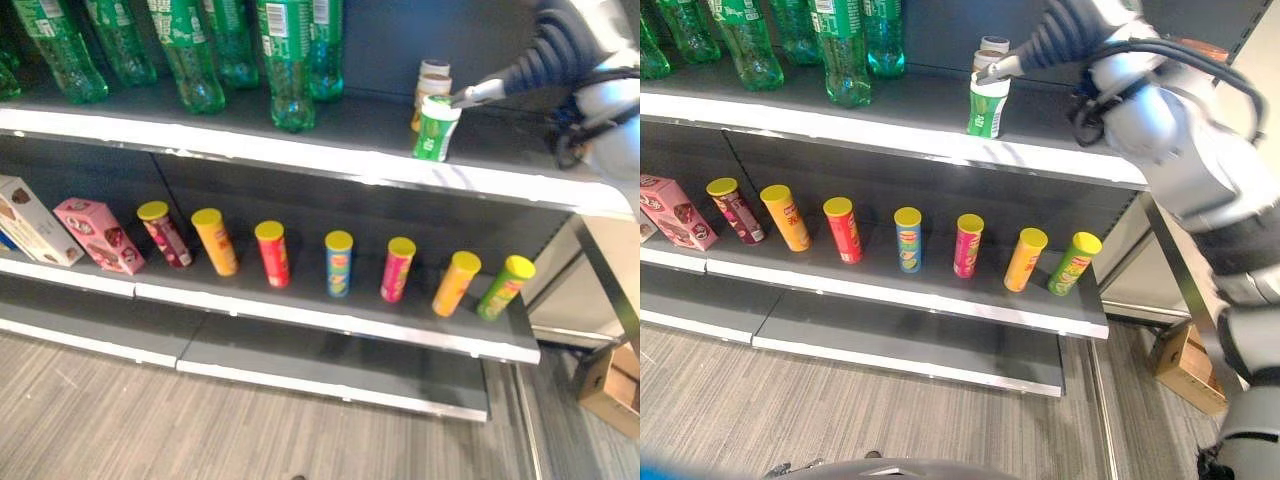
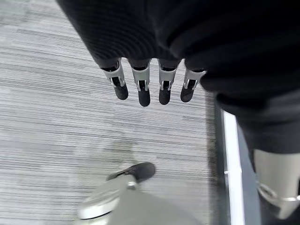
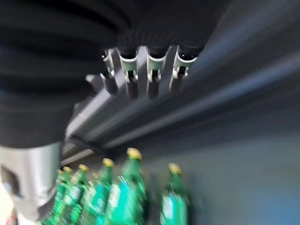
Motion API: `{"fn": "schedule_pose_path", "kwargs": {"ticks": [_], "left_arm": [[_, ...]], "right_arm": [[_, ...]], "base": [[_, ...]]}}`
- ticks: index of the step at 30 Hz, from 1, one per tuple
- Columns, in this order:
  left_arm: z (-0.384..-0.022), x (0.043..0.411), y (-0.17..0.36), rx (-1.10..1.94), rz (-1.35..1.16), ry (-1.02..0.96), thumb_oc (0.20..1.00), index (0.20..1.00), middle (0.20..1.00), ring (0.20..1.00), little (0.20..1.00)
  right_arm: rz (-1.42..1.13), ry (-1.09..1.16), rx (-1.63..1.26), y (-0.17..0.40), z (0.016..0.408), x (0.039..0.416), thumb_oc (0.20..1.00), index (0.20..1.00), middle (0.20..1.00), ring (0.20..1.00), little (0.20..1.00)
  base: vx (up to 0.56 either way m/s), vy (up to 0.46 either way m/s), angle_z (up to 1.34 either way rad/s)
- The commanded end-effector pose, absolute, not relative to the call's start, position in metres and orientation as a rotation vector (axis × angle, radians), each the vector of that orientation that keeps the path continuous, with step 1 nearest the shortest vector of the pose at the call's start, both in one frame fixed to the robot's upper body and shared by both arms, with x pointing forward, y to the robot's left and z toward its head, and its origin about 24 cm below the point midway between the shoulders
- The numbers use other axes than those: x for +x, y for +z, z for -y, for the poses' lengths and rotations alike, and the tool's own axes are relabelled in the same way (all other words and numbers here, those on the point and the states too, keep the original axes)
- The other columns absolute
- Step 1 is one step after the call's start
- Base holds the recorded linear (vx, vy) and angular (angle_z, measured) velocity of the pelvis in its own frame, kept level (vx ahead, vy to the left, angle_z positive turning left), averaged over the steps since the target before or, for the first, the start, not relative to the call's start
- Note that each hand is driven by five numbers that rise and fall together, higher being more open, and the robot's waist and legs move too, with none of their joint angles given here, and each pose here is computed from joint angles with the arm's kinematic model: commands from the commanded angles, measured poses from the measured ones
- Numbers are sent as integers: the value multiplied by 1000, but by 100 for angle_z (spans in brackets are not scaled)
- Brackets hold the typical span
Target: Put the goods on the table back onto the shelves and tidy them up.
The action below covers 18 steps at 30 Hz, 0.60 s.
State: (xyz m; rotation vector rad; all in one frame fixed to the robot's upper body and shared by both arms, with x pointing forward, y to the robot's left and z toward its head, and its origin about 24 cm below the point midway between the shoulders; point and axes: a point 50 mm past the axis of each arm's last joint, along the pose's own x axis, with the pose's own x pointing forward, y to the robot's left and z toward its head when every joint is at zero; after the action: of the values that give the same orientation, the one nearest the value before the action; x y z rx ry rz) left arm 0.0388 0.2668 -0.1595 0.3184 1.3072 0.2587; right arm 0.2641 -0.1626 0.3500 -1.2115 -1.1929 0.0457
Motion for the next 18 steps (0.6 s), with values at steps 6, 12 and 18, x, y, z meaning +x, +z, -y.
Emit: {"fn": "schedule_pose_path", "kwargs": {"ticks": [6, 12, 18], "left_arm": [[-267, 56, -158, 413, -1280, 132, 1000, 1000, 1000, 1000, 1000], [-266, 76, -154, 438, -1208, 43, 1000, 1000, 1000, 1000, 1000], [-259, 109, -148, 465, -1128, -53, 1000, 1000, 1000, 1000, 1000]], "right_arm": [[1085, 429, -892, 323, 180, 226, 1000, 1000, 1000, 1000, 1000], [620, 749, -700, 264, 200, 224, 1000, 1000, 1000, 1000, 1000], [-476, 710, -562, 22, 264, 196, 1000, 1000, 1000, 1000, 1000]], "base": [[-1, 19, -30], [-12, 14, -21], [-55, 6, -4]]}}
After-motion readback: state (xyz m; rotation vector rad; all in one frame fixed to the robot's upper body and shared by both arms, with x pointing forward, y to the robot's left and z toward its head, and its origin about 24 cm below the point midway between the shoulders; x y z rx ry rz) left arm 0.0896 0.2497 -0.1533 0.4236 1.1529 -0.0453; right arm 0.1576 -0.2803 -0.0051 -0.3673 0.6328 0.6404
